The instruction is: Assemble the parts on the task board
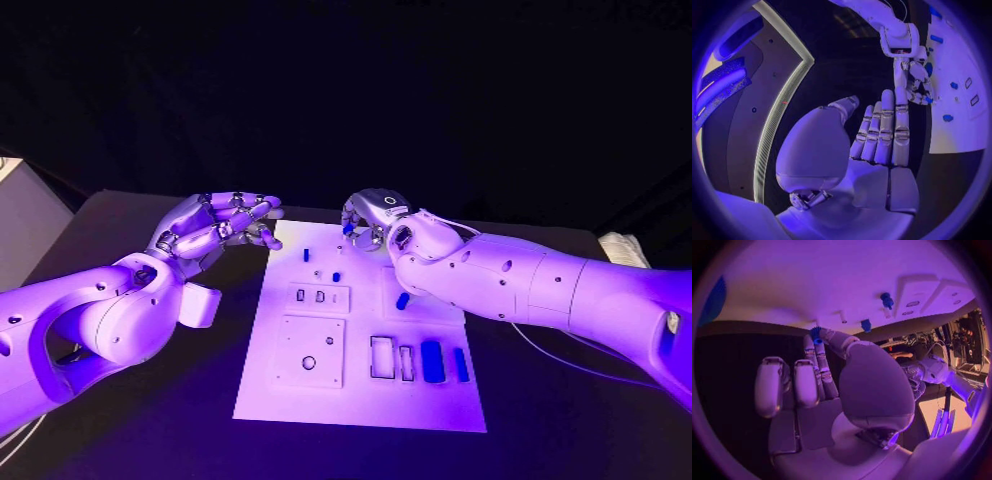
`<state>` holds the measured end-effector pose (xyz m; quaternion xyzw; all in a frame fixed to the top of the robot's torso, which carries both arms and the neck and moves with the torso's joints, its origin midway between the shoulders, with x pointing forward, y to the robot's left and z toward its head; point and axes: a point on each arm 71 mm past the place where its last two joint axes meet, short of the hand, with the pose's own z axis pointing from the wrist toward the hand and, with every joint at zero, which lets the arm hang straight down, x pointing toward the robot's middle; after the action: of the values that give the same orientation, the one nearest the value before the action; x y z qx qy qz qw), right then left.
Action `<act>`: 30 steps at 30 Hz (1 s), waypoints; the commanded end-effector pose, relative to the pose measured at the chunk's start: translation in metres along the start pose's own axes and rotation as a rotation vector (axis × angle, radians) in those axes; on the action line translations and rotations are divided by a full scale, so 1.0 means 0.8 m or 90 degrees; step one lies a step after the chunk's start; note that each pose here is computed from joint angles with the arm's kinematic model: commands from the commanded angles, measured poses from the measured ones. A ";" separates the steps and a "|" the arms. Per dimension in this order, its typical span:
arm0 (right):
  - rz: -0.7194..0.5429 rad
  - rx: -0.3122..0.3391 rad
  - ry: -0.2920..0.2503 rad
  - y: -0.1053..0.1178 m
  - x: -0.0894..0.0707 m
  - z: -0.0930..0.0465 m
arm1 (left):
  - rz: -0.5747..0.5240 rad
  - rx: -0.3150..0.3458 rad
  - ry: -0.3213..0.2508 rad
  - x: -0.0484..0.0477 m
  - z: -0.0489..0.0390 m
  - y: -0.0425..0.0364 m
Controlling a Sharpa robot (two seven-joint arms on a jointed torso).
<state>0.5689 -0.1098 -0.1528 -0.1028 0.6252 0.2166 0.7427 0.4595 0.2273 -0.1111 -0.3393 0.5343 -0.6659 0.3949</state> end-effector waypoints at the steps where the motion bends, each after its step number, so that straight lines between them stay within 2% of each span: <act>1: -0.005 0.006 0.024 -0.001 0.007 0.000 | -0.002 0.006 0.016 0.004 0.001 -0.0021; 20: -0.002 0.009 0.031 -0.003 0.010 0.000 | -0.001 0.004 0.014 0.003 0.002 -0.0018; 30: 0.002 0.001 0.012 -0.001 0.007 -0.004 | 0.001 0.004 0.011 0.000 0.002 -0.0016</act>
<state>0.5700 -0.1123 -0.1514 -0.0959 0.6230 0.2175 0.7453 0.4610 0.2285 -0.1110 -0.3395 0.5354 -0.6638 0.3969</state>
